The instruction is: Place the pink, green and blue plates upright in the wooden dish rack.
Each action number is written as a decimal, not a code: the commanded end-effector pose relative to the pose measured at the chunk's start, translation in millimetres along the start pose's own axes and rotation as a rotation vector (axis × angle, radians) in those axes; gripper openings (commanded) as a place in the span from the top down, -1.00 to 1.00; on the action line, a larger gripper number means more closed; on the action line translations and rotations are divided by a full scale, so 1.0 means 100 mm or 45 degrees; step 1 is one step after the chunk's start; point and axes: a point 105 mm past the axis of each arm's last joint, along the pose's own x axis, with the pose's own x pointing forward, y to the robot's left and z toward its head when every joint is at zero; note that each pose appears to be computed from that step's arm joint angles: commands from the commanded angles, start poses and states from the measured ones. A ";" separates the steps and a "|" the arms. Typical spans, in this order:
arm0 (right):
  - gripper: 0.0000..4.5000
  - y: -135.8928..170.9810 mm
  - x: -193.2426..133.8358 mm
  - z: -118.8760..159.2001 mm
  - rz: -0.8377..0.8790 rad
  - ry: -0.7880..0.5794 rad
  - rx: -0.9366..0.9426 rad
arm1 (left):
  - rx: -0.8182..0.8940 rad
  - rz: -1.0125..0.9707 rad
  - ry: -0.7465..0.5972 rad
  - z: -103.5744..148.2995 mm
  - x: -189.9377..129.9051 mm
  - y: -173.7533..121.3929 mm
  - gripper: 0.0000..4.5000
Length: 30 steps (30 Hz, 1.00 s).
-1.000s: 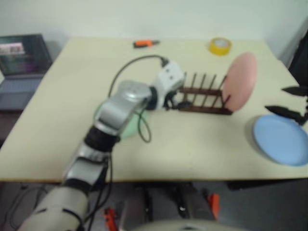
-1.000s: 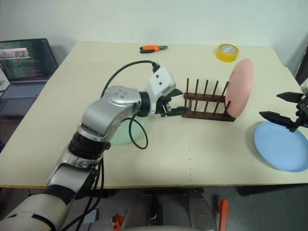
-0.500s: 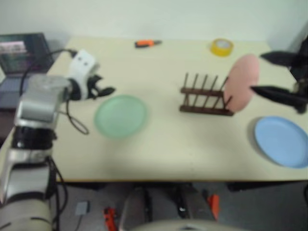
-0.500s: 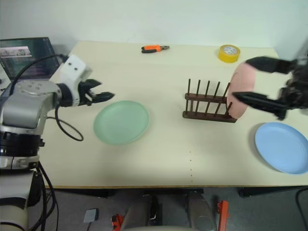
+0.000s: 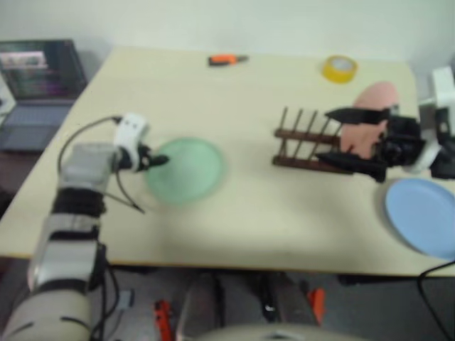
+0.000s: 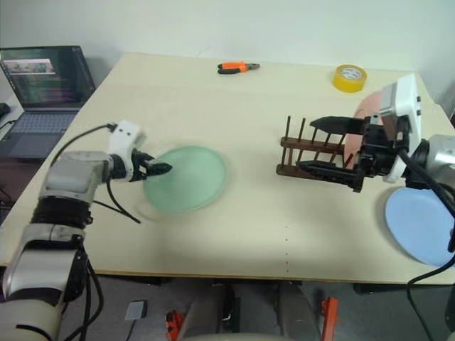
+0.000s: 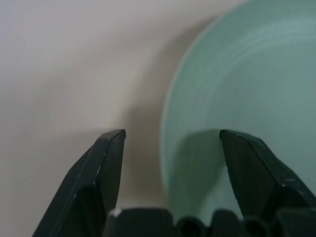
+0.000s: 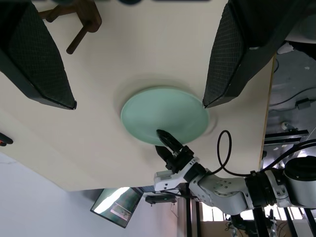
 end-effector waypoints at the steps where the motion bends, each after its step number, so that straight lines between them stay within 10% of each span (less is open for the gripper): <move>1: -1.00 0.03 0.04 0.09 -0.004 -0.009 -0.070 | 0.001 -0.032 -0.020 0.00 0.03 -0.08 -0.31; 10: -1.00 0.06 0.18 0.07 0.018 -0.004 -0.090 | 0.021 0.005 -0.183 0.38 -0.18 -0.03 0.99; 23: -1.00 -0.21 1.26 0.29 -0.165 -0.163 -0.434 | 0.134 0.549 -0.770 2.06 -0.89 0.05 0.99; 30: -1.00 -0.03 1.96 0.04 -0.166 -0.077 -0.812 | 0.144 0.492 -0.830 2.24 -0.92 -0.37 0.99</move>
